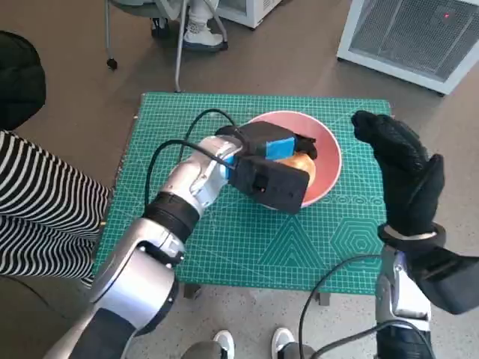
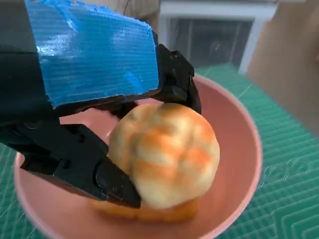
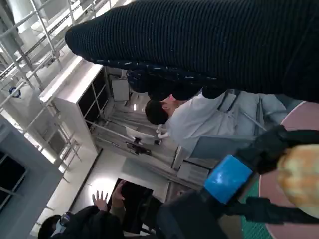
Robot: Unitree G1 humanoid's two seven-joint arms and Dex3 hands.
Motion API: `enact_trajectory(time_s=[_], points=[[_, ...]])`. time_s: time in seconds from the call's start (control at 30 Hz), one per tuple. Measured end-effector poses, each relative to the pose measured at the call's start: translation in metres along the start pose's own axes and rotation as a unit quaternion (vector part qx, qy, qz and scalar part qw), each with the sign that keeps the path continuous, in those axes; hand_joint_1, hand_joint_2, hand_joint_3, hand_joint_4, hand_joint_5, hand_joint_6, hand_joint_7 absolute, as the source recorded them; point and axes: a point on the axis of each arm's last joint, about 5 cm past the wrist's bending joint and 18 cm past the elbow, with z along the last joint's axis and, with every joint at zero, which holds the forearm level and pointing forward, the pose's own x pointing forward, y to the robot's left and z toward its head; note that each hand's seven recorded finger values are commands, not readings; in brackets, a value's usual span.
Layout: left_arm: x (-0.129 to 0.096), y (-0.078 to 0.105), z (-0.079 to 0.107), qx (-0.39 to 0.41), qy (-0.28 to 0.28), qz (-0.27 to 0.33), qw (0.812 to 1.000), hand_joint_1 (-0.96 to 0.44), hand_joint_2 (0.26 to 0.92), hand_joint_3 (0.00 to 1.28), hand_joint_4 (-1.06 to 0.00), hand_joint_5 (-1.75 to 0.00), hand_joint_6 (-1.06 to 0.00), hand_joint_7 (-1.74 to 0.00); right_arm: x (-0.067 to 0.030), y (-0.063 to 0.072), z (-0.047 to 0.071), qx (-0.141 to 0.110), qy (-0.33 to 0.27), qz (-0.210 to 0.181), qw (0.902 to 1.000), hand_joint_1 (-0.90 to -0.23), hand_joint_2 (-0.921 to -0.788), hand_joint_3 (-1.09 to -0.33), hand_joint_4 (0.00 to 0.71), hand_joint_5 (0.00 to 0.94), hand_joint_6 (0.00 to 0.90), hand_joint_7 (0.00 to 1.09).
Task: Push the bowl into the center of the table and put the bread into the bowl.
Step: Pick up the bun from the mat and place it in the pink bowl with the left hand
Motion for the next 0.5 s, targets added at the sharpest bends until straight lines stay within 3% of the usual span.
enact_trajectory(time_s=[0.2, 0.4, 0.5], points=[[-0.005, -0.001, -0.005, -0.017, -0.026, 0.052, 0.998, -0.70, 0.885, 0.01, -0.05, 0.00, -0.14, -0.13, -0.0007, 0.000, 0.000, -0.002, -0.003, -0.001, 1.0000, -0.770, -0.921, -0.801, 0.186, 0.000, 0.054, 0.51], [-0.014, -0.002, -0.016, -0.102, -0.073, 0.100, 0.987, -0.78, 0.918, 0.20, -0.01, 0.00, -0.11, -0.10, -0.0009, -0.001, 0.000, -0.002, -0.003, -0.002, 1.0000, -0.770, -0.921, -0.802, 0.188, 0.001, 0.054, 0.51], [-0.021, -0.003, -0.025, -0.167, -0.100, 0.134, 0.972, -0.77, 0.920, 0.27, 0.00, 0.00, -0.10, -0.09, -0.0009, -0.001, 0.000, -0.003, -0.003, -0.002, 1.0000, -0.770, -0.921, -0.802, 0.191, 0.003, 0.054, 0.51]])
